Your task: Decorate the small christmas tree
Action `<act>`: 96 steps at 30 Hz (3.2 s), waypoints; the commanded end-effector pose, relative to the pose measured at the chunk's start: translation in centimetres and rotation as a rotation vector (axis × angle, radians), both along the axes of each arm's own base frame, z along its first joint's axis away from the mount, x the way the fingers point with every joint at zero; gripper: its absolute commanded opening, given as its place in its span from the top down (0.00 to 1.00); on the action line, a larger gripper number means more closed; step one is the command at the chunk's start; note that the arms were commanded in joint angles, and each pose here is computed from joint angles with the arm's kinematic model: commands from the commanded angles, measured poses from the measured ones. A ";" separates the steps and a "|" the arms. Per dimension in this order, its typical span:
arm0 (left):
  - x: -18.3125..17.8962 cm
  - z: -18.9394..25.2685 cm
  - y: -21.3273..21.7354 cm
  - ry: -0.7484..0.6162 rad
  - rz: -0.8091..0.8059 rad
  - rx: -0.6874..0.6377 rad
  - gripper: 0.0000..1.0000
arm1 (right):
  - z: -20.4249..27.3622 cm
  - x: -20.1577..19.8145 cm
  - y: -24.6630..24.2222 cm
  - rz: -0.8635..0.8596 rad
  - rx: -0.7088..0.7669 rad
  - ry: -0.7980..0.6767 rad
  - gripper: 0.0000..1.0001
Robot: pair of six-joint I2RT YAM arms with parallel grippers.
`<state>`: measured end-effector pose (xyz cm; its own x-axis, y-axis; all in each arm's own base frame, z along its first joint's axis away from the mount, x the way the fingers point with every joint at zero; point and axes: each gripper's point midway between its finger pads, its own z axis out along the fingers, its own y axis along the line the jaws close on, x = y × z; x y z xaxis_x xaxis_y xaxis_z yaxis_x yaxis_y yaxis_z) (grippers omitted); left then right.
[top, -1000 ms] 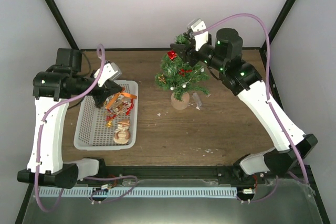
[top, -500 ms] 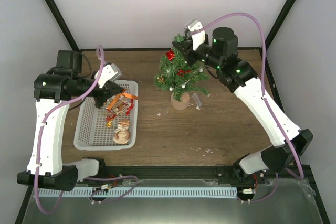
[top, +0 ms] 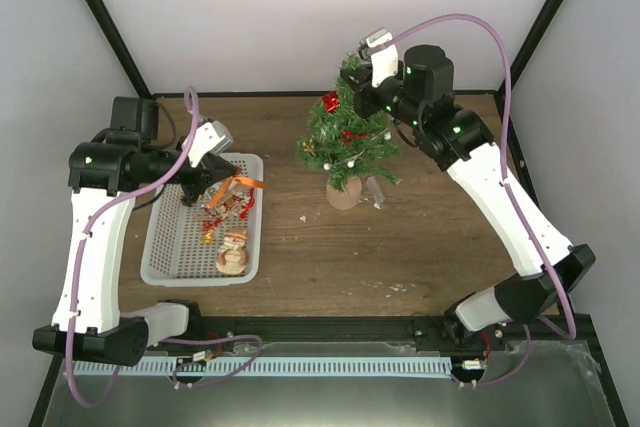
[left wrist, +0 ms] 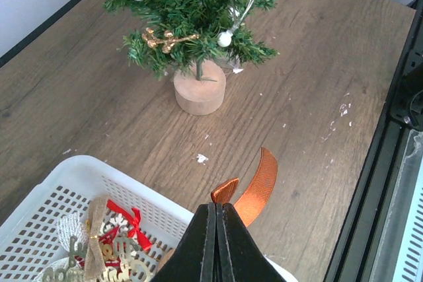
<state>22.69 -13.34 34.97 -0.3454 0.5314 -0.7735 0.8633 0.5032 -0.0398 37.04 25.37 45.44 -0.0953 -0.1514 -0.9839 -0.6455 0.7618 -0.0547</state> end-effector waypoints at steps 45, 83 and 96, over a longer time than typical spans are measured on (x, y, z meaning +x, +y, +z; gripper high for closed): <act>1.7 -0.9 0.3 -0.018 0.102 -0.028 1.00 | 1.6 1.1 -2.6 -0.845 0.218 0.209 0.99; 1.8 -1.7 0.2 0.016 0.106 -0.040 1.00 | 0.2 2.0 -1.8 -0.851 0.139 0.192 0.95; 1.7 -2.0 0.0 0.026 0.096 -0.042 1.00 | -0.3 1.4 -1.9 -0.824 0.164 0.223 0.54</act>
<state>24.61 -12.94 32.57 -0.4336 0.4673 -0.7704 0.7976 0.5970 -0.0868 39.39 24.23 43.79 -0.3296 0.1499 -0.9322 0.1346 0.9847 0.1108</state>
